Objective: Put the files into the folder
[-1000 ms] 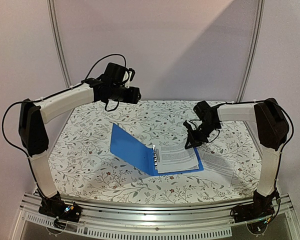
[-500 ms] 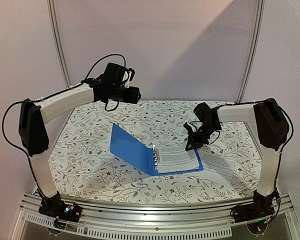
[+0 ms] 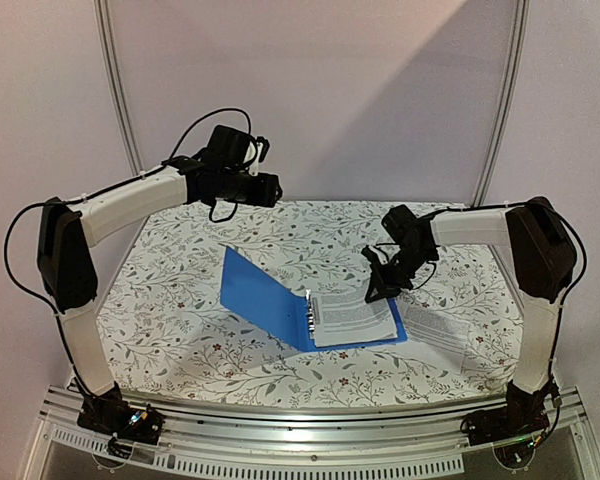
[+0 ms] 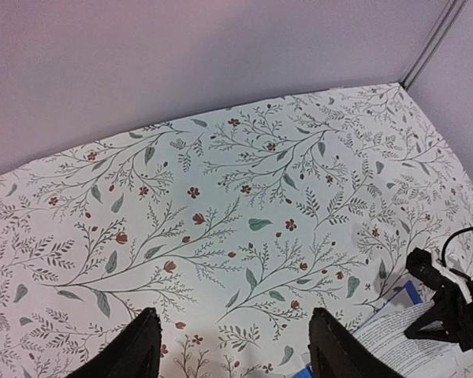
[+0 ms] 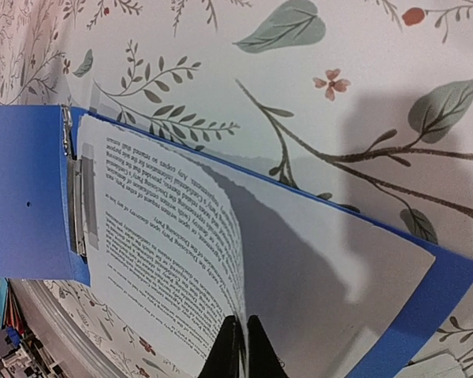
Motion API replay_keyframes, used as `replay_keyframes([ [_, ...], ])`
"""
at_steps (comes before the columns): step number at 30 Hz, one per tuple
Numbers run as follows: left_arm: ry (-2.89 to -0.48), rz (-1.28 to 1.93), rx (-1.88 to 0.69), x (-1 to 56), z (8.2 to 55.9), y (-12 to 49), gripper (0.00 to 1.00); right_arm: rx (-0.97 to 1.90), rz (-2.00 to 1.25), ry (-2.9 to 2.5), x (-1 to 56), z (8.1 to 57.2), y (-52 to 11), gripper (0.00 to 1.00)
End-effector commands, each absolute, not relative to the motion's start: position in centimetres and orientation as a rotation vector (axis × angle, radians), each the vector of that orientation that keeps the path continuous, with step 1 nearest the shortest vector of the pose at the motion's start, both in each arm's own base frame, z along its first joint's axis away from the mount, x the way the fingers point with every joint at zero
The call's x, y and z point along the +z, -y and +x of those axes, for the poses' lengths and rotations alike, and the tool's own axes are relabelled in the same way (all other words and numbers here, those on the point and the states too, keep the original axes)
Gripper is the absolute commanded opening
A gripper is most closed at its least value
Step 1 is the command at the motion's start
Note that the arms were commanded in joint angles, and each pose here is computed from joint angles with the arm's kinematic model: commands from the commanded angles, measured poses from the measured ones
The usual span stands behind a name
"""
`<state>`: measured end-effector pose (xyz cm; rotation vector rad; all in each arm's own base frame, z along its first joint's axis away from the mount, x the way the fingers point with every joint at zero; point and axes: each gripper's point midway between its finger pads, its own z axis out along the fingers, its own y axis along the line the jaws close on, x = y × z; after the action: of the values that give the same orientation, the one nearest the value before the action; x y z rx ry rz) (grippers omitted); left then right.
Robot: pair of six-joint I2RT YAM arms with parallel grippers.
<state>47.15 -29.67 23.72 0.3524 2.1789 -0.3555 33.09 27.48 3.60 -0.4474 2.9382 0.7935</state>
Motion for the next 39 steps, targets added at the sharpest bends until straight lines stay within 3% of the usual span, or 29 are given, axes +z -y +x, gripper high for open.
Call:
replay_keyframes([
  [1, -2.203, 0.337, -0.358, 22.4, 47.7, 29.3, 0.64, 0.763, -0.445, -2.947, 3.7, 33.4, -27.5, 0.09],
  [8, -2.206, 0.335, -0.362, 22.2, 47.8, 29.3, 0.65, 0.577, -0.405, -2.969, 4.4, 33.9, -25.6, 0.43],
  [14, -2.213, 0.332, -0.363, 22.0, 47.8, 29.3, 0.65, 0.460, -0.383, -2.982, 5.4, 33.7, -24.0, 0.61],
  [20, -2.200, 0.329, -0.384, 22.5, 47.7, 29.7, 0.65, 0.147, -0.322, -2.970, 5.9, 33.9, -19.7, 0.77],
  [29, -2.075, 0.649, -0.458, 25.3, 41.0, 39.6, 0.65, 0.207, 0.105, -2.910, 5.8, 30.6, -10.9, 0.86],
  [39, -2.136, 0.989, -0.578, 18.8, 30.7, 51.9, 0.65, 0.195, 0.387, -2.844, 4.8, 25.1, -3.9, 0.93],
])
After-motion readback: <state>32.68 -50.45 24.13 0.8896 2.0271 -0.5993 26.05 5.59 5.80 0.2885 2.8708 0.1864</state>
